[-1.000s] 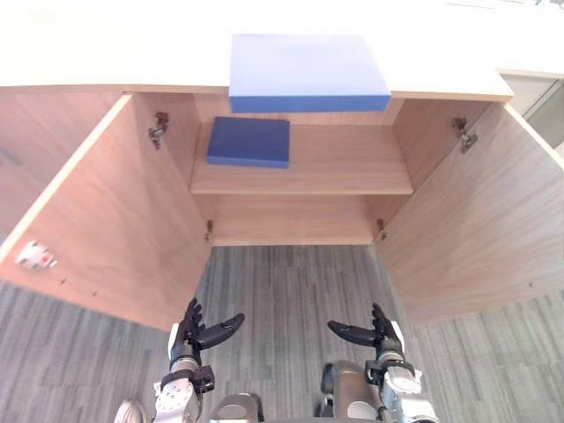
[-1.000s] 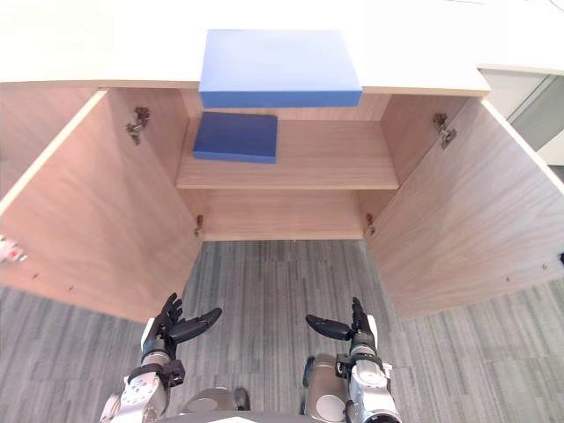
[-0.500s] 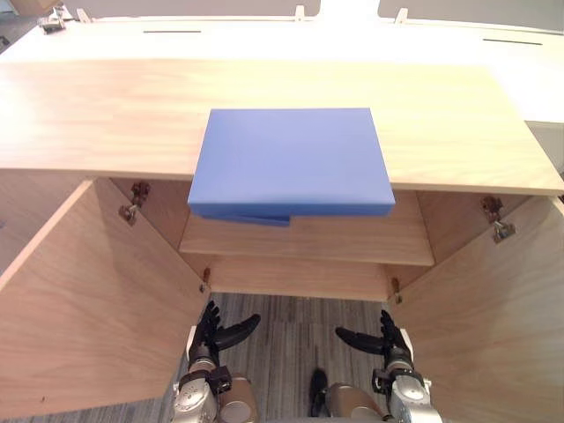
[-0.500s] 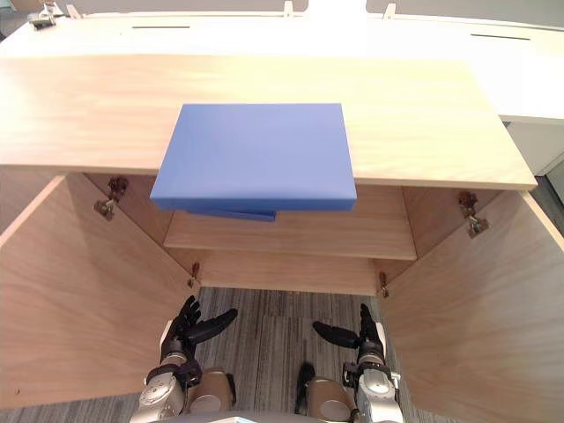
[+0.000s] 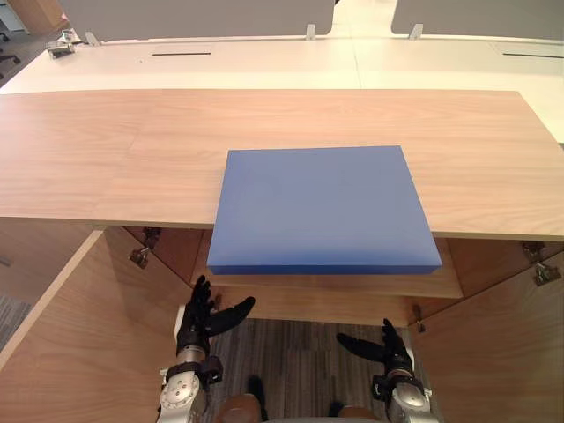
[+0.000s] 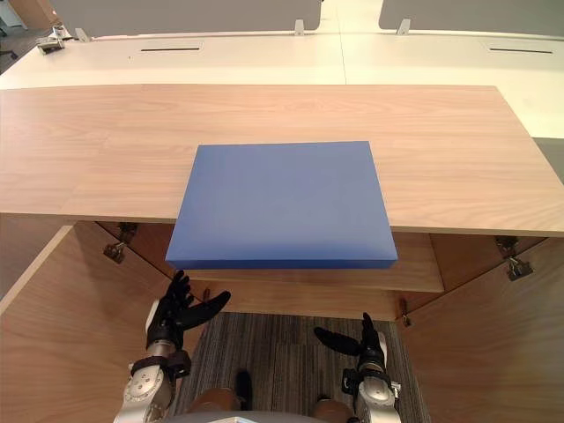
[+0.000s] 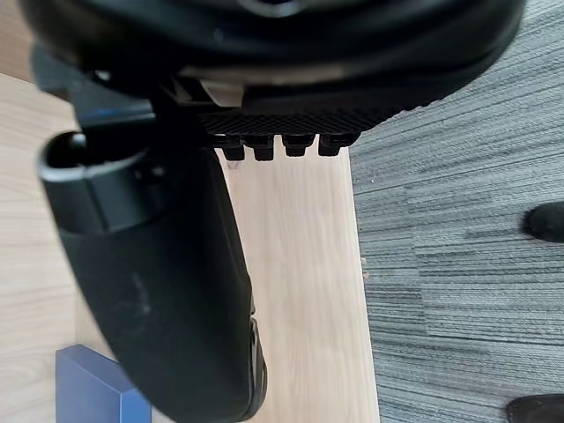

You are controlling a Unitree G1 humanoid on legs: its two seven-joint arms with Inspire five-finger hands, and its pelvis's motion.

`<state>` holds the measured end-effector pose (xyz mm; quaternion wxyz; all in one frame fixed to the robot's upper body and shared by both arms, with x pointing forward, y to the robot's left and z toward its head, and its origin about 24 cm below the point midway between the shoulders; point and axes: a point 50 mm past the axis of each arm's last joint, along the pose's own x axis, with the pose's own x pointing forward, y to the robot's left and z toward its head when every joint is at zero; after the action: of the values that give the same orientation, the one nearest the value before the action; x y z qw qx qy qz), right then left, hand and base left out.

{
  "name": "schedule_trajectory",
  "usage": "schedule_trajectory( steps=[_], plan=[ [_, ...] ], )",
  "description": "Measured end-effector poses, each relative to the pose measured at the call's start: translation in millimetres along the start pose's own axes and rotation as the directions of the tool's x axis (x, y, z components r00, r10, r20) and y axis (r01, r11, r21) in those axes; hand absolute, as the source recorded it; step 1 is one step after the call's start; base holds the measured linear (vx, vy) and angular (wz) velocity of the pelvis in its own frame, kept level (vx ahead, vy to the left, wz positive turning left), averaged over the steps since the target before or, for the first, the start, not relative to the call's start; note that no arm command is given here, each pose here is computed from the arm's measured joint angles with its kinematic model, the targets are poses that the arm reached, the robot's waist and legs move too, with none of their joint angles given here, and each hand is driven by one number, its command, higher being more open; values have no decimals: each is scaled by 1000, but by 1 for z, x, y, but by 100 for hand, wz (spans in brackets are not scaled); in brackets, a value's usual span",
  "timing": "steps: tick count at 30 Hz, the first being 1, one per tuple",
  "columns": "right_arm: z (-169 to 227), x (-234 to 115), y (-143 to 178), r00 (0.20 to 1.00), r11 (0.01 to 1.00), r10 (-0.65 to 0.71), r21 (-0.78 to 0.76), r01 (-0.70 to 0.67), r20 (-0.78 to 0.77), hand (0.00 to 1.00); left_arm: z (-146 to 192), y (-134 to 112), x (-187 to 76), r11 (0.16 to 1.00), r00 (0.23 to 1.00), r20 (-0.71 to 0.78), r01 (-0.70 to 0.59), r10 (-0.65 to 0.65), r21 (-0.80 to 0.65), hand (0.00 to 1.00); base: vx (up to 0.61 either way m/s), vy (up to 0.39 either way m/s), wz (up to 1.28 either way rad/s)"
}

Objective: Walk over to the cabinet, pick up the folder, carry it to the office cabinet, place the folder inside the office cabinet, then close the office cabinet door

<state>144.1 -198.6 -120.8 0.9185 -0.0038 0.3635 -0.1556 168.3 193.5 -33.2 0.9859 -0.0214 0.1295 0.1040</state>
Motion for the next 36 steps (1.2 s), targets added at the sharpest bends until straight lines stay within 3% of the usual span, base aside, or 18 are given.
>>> schedule_trajectory(
  steps=[8,16,21,29,36],
  plan=[
    [-23,-1,-10,995,999,-17,-53,12,-100,100,42,-6,-18,987,973,221,32,-66,156,100,-59,-5,2],
    [-44,-8,-25,986,988,-43,-152,18,-161,100,75,-2,-41,935,909,416,-116,-36,334,100,-72,7,4],
    [-48,-11,-26,986,986,-48,-164,21,-161,100,108,-4,-52,930,803,596,-206,-17,305,100,-19,-4,0],
    [-47,-10,-24,987,986,-40,-169,13,-157,100,128,-7,-63,959,746,664,-221,47,180,100,0,0,0],
    [-46,-10,-20,988,984,-22,-178,-6,-153,100,145,-17,-66,950,684,726,-177,-71,259,100,0,0,0]
  ],
)
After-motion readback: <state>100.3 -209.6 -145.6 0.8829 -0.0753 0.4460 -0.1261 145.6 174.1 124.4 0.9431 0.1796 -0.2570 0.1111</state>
